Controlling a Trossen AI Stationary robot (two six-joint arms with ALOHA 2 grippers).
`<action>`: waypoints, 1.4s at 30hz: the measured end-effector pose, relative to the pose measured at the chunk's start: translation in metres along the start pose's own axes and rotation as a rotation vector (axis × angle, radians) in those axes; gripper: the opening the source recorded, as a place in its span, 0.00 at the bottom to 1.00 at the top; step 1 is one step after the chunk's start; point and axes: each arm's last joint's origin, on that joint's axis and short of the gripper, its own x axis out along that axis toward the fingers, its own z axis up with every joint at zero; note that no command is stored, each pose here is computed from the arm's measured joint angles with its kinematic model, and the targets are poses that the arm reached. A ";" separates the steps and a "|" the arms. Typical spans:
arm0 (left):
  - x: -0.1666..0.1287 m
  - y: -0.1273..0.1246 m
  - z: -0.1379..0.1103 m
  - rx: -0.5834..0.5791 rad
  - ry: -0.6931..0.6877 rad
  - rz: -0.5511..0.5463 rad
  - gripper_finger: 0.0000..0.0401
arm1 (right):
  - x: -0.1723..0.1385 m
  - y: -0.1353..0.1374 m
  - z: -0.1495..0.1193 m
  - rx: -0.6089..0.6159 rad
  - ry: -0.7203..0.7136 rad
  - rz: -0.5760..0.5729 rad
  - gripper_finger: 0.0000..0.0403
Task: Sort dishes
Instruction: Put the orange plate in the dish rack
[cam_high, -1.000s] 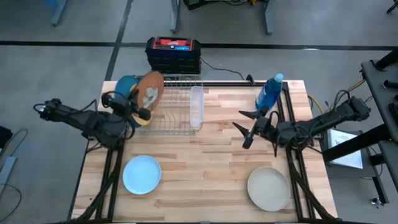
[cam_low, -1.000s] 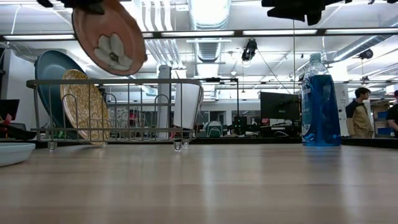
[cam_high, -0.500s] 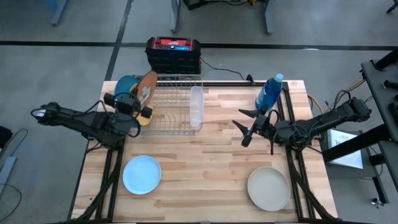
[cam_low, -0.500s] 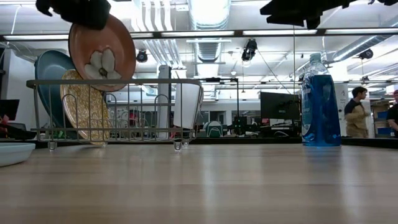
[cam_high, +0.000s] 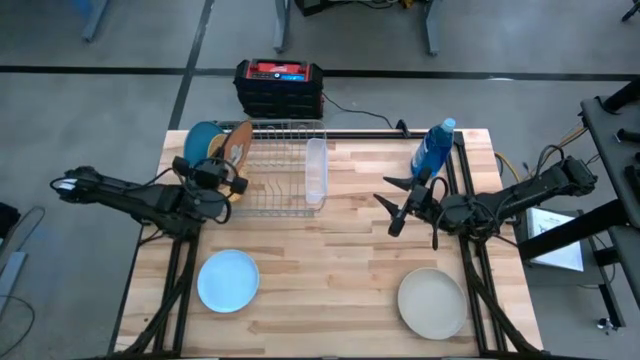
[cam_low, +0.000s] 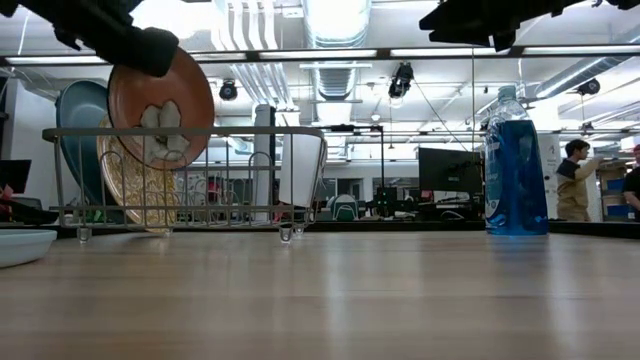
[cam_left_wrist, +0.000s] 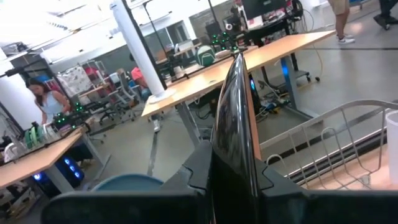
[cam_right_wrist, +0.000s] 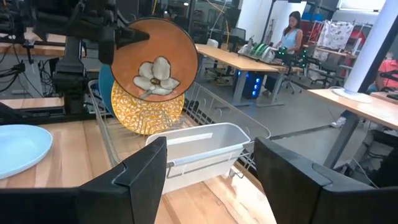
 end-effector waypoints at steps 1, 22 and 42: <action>0.000 0.000 -0.002 -0.002 0.000 0.001 0.05 | 0.000 0.000 0.000 0.000 0.000 0.000 0.57; 0.008 -0.019 -0.030 0.036 0.018 0.049 0.05 | 0.000 0.000 -0.002 -0.012 0.011 0.001 0.56; 0.014 -0.043 -0.043 0.031 0.035 0.063 0.05 | 0.001 -0.001 -0.002 -0.017 0.016 -0.005 0.57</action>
